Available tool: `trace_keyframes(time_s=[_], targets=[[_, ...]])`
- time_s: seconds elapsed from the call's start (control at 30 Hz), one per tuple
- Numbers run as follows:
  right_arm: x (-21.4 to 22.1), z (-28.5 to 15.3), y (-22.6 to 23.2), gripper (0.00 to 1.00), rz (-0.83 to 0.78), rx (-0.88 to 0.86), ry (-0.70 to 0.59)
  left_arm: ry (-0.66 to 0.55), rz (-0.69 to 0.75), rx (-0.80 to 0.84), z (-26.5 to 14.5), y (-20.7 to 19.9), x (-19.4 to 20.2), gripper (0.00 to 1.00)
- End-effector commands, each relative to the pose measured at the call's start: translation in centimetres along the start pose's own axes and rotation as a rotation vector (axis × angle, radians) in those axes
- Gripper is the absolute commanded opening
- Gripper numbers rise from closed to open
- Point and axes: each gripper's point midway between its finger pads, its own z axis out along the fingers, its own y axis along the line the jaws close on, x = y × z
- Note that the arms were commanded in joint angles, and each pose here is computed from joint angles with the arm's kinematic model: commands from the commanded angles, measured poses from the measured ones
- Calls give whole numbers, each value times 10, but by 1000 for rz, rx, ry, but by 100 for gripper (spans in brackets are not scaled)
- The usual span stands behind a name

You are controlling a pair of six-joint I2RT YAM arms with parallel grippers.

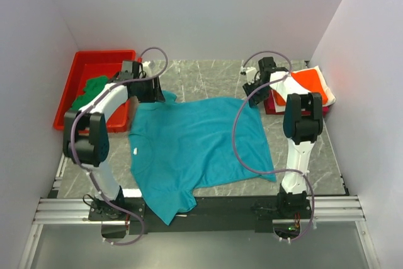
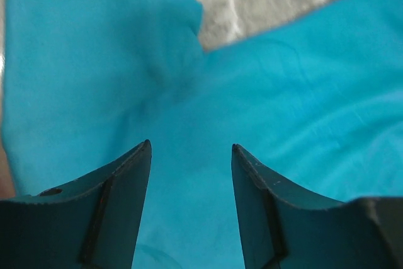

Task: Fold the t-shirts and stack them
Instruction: Flatten the tshirt out

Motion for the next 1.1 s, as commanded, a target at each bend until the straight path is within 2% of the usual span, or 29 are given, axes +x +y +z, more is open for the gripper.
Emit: trace_keyframes(time_s=[0.0,0.1,0.23,0.27,0.43,0.5,0.6,0.63,0.67,0.77,0.87,1.07], targets=[[3,3,-6,42,4,53,53,-111,83,81,-39,-29,-18,59],[13,11,7,36,-21,33,103,-107,93,88,-45,-30,-8,59],[26,8,34,20,-68,-34,150,-119,109,86,-53,-32,-3,59],[32,5,43,13,-85,-52,165,-119,111,84,-53,-31,-1,59],[86,-14,112,11,-212,-185,259,-142,125,111,-62,-39,-6,60],[109,-20,129,12,-225,-203,284,-145,127,118,-64,-41,-6,60],[101,-34,124,30,-205,-122,211,-154,133,127,-66,-44,-7,60],[93,-42,109,40,-169,-90,164,-153,133,127,-67,-44,-6,60],[73,-59,101,43,-162,-62,91,-155,136,128,-67,-45,-7,60],[38,-93,67,47,-104,5,-42,-157,141,130,-68,-47,-7,60],[17,-107,42,48,-59,12,-98,-164,145,130,-71,-47,-8,60],[17,-73,50,49,-52,-166,-37,-172,154,115,-72,-46,-9,61]])
